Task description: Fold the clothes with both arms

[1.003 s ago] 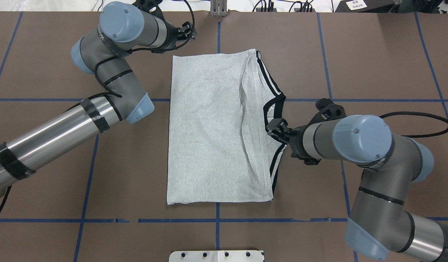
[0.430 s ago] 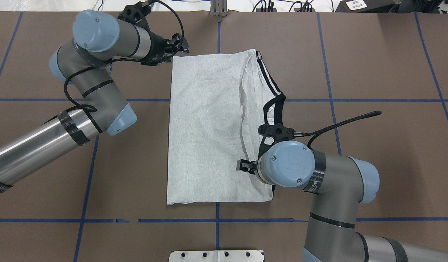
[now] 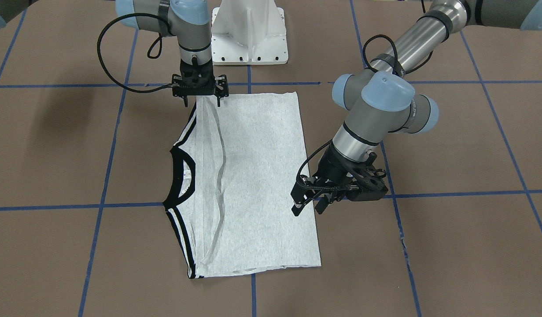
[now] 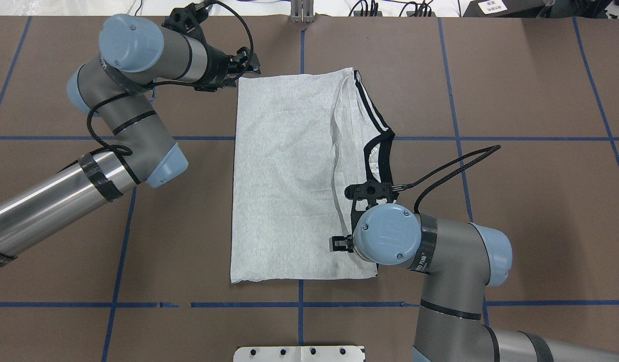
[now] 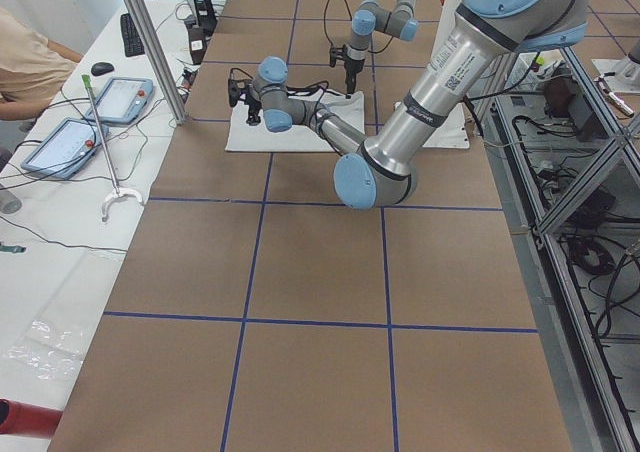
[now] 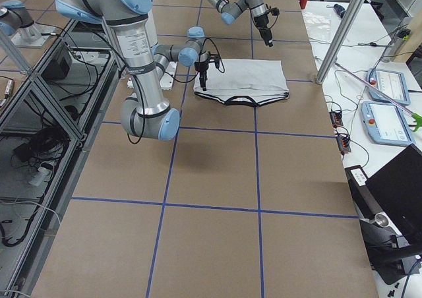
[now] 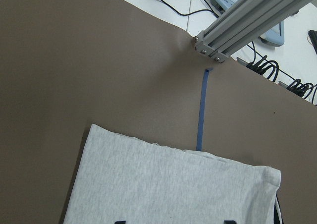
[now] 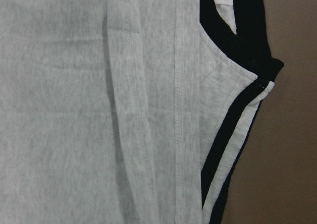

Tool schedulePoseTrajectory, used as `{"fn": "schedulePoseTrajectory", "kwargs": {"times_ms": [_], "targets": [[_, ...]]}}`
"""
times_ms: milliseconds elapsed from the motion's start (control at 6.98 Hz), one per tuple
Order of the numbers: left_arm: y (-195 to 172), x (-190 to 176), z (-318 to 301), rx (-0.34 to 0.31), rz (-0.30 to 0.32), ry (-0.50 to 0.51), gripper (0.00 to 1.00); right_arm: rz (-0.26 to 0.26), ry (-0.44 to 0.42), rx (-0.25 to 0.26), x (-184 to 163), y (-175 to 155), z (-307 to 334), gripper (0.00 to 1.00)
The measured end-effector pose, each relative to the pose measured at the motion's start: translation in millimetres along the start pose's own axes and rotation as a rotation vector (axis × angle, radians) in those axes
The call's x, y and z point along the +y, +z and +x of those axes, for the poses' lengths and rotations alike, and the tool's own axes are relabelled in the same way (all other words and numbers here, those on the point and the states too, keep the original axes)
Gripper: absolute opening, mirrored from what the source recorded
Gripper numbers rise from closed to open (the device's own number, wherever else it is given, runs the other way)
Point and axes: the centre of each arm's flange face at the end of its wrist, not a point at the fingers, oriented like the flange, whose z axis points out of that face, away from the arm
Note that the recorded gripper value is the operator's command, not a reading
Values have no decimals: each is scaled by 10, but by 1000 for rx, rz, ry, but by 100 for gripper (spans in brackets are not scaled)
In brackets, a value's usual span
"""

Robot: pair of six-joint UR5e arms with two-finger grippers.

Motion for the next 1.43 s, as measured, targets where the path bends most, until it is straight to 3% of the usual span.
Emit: {"fn": "schedulePoseTrajectory", "kwargs": {"times_ms": [286, 573, 859, 1146, 1289, 1432], "targets": [[-4, -6, -3, 0, 1, -1, 73, -22, -73, 70, 24, 160, 189, 100], [-7, -2, -17, -1, 1, -2, 72, -37, -85, 117, 162, 242, 677, 100], [-19, 6, -8, 2, 0, -6, 73, -39, -89, 89, 323, 70, 705, 100], [-83, 28, -30, 10, 1, -6, 72, -14, -18, 41, 284, -85, 414, 100], [-128, 43, -39, 15, 1, -5, 72, -3, 74, 24, 277, -129, 296, 98], [-147, 50, -51, 16, 1, -4, 72, 11, 224, -2, 284, -178, 191, 95]]}}
